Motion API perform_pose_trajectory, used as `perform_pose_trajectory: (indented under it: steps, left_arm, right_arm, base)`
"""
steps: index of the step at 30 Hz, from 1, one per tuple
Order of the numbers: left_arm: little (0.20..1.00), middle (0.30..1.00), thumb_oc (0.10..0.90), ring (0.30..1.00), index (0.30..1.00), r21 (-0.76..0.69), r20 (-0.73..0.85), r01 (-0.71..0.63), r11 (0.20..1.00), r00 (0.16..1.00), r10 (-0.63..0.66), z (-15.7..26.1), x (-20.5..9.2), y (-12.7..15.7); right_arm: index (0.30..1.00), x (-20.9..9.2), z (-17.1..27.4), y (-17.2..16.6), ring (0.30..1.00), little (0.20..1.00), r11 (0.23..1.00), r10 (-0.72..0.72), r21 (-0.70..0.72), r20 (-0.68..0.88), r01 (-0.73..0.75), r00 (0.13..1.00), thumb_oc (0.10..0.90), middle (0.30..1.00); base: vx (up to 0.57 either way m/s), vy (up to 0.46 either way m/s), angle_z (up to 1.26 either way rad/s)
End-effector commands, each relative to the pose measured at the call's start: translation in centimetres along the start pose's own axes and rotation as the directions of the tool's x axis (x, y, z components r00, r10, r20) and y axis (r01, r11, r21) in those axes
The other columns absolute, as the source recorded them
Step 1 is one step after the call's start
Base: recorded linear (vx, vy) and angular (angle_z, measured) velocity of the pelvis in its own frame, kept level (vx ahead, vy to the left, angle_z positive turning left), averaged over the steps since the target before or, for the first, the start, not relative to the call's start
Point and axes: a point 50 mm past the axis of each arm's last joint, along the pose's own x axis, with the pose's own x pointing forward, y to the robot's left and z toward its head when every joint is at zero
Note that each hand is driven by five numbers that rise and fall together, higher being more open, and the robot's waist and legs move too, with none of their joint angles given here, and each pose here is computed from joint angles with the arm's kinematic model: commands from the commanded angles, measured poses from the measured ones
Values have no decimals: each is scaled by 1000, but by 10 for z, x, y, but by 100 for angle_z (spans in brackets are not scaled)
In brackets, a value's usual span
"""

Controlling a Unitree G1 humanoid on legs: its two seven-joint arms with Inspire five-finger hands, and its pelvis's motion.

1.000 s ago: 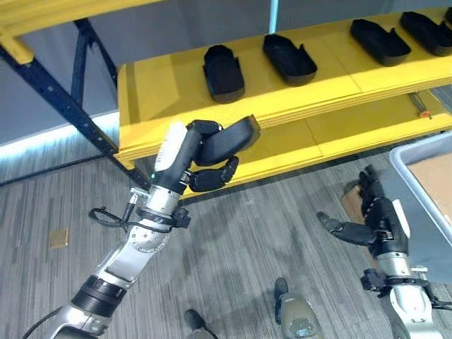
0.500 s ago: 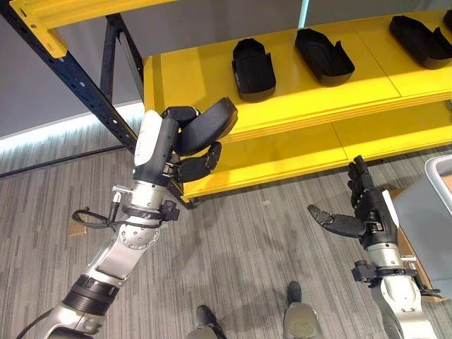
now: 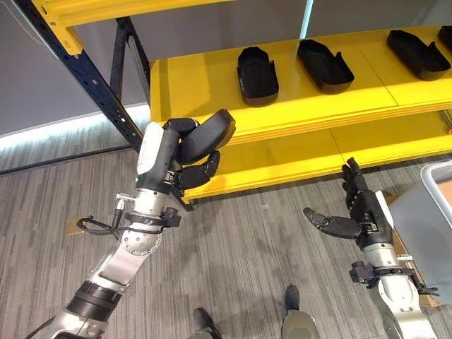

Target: Move parts from the plastic box to the shelf.

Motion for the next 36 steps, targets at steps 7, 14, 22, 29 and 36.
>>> perform_pose_trajectory:
  steps: [7,14,22,29,36]
  left_arm:
    - [300,300,400,300,300,-85,301,-154,984,938,173,53,54,18]
    - [300,300,400,300,300,-91,277,-174,981,941,193,48,50,21]
    - [300,300,400,300,300,-195,225,-182,964,948,224,46,45,11]
    - [300,300,400,300,300,-247,216,-187,951,946,242,50,45,10]
    - [300,300,400,300,300,-244,210,-190,951,947,243,49,42,12]
  right_arm:
    - [1000,28,47,16,1000,1000,999,47,6,285,-51,957,900,1000]
    - [1000,32,51,21,1000,1000,997,83,-16,300,-82,950,900,1000]
    - [1000,30,57,13,1000,1000,997,77,-31,323,-71,943,900,1000]
    - [1000,33,65,8,1000,1000,997,76,-45,355,-65,932,900,1000]
    - [1000,36,70,11,1000,1000,993,109,-91,375,-80,921,900,1000]
  base:
    - [59,278,12]
    - [137,-51,-36]
    - [66,-247,30]
    - [22,-281,-3]
    - [35,-139,28]
